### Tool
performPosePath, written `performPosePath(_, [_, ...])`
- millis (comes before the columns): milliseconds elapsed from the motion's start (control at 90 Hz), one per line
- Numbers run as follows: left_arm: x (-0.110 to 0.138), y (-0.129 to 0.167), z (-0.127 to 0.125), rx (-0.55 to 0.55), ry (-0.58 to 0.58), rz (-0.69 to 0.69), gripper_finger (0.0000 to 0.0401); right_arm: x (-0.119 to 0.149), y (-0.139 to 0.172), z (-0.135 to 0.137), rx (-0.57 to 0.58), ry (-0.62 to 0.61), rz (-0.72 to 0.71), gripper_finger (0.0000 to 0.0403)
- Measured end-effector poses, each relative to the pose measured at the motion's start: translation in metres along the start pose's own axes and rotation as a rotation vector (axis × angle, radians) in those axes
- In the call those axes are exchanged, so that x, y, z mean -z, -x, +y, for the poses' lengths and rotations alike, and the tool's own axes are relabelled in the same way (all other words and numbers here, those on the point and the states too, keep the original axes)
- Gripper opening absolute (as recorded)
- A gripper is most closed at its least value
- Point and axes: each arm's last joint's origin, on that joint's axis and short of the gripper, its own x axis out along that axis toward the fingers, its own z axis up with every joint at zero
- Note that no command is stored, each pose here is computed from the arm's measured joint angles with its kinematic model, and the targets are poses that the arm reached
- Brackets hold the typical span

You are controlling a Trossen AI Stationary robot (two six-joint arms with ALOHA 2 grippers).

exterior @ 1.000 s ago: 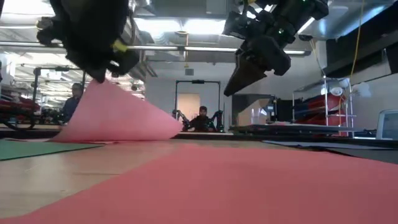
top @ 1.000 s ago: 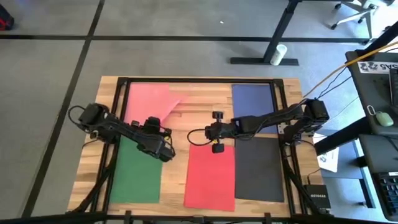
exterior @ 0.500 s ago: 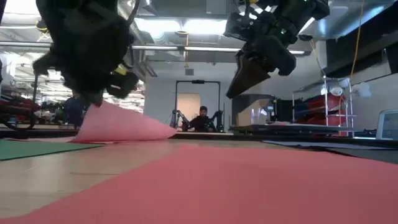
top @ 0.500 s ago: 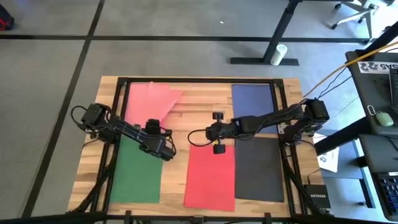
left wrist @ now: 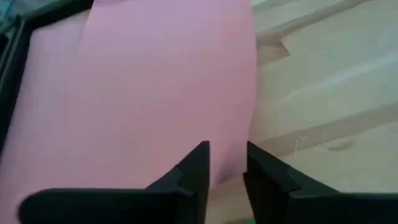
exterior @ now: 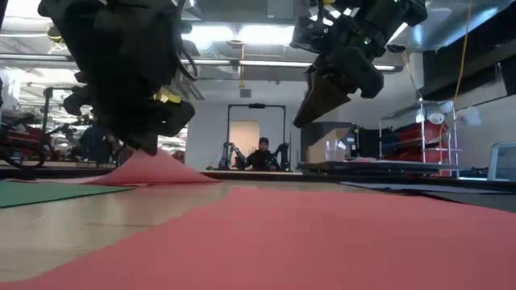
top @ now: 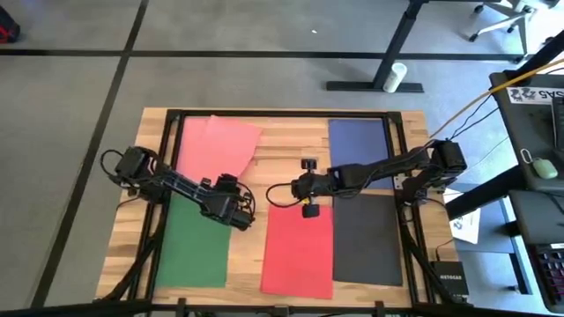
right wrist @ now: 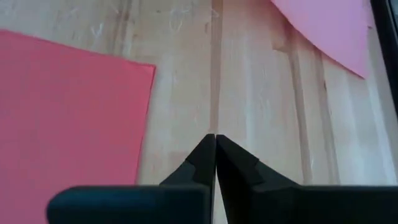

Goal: Organize paper
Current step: Stack the pink paper on top of the pink paper

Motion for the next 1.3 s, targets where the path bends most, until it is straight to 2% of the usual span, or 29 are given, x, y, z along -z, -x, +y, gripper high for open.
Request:
performPosePath(256, [0.001,0.001,0.000,-0.004,0.035,0.038,0.0165,0.000,0.000,0.000,-0.008,-0.002,0.003,0.0001])
performPosePath(522, [0.004,0.001,-0.001,0.001,0.039,0.085,0.0197,0.000,0.000,0.000,-0.018,-0.003,0.002,0.0001])
performPosePath(700, [0.007,0.005,-0.005,0.051,0.067,0.089,0.0210,0.000,0.000,0.001,-0.019,-0.003,0.001,0.0001])
performPosePath(911, [0.012,0.012,-0.019,0.181,0.120,0.097,0.0217,0.000,0.000,0.000,-0.018,-0.003,-0.001,0.0001])
performPosePath(1011, [0.004,0.006,-0.029,0.235,0.084,0.088,0.0214,0.000,0.000,0.000,-0.017,-0.002,-0.006,0.0001])
performPosePath(1100, [-0.010,-0.009,-0.040,0.285,-0.029,0.088,0.0197,-0.001,0.000,0.000,-0.017,-0.004,-0.013,0.0001])
performPosePath(1189, [-0.032,-0.028,-0.048,0.327,-0.087,0.073,0.0165,-0.001,0.000,-0.001,-0.015,-0.005,-0.012,0.0001])
performPosePath(1300, [-0.059,-0.058,-0.044,0.277,-0.137,0.034,0.0104,0.000,0.000,0.000,-0.016,-0.003,-0.004,0.0001])
